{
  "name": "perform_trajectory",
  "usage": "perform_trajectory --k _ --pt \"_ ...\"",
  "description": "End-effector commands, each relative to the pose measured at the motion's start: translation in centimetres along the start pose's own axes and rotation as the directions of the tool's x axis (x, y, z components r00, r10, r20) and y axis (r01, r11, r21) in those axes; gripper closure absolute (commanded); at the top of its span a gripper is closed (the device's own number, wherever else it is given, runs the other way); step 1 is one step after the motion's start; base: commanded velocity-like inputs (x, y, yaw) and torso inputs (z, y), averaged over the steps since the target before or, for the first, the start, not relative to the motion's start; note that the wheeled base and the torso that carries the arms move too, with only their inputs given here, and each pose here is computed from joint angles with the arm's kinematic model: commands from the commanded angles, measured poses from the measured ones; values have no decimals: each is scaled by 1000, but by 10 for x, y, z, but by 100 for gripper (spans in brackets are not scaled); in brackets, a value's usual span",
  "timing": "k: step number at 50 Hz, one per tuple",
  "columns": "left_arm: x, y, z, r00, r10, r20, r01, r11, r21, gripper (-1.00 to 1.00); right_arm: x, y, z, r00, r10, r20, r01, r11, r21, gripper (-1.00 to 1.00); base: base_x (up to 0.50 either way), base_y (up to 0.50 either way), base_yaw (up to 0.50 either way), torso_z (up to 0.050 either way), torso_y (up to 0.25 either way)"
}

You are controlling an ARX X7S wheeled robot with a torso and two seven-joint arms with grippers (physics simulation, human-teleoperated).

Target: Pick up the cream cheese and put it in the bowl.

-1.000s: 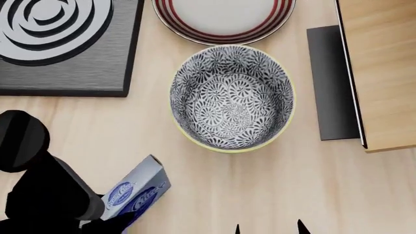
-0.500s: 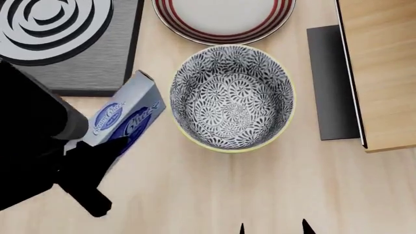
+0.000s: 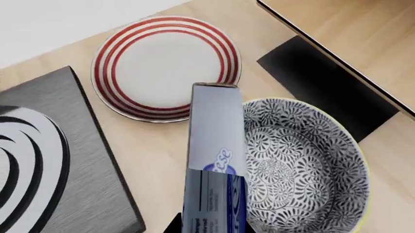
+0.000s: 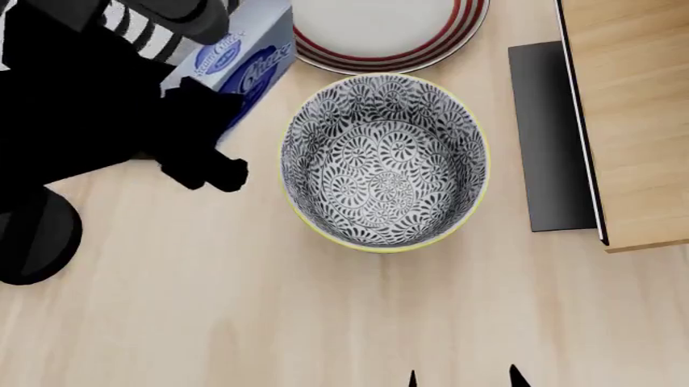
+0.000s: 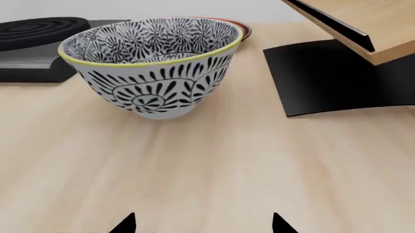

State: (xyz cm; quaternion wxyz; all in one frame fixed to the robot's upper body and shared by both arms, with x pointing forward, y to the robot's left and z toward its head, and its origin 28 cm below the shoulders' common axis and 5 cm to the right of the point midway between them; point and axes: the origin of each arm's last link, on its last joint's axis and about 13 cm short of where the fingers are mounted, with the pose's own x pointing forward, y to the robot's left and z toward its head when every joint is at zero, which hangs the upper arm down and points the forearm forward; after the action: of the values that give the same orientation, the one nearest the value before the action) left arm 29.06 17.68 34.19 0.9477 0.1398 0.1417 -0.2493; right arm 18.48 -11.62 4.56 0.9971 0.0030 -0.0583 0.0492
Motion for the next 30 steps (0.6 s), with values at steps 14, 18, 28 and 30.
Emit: perform_trajectory --k 14,18,28,30 --pt "28 -35 36 992 5 -127 17 986 169 100 3 -12 -9 999 -27 -18 28 999 21 -100 0 0 0 0 0" --pt "29 -33 36 991 6 -131 16 986 166 100 4 -11 -11 999 -22 -23 22 1000 21 -100 0 0 0 0 0" --pt "22 -39 45 986 -105 -127 119 986 113 100 5 -12 -11 999 -26 -24 27 999 22 -100 1 0 0 0 0" --pt "21 -42 43 990 -76 -120 93 985 146 100 6 -12 -10 999 -26 -24 26 999 22 -100 5 0 0 0 0"
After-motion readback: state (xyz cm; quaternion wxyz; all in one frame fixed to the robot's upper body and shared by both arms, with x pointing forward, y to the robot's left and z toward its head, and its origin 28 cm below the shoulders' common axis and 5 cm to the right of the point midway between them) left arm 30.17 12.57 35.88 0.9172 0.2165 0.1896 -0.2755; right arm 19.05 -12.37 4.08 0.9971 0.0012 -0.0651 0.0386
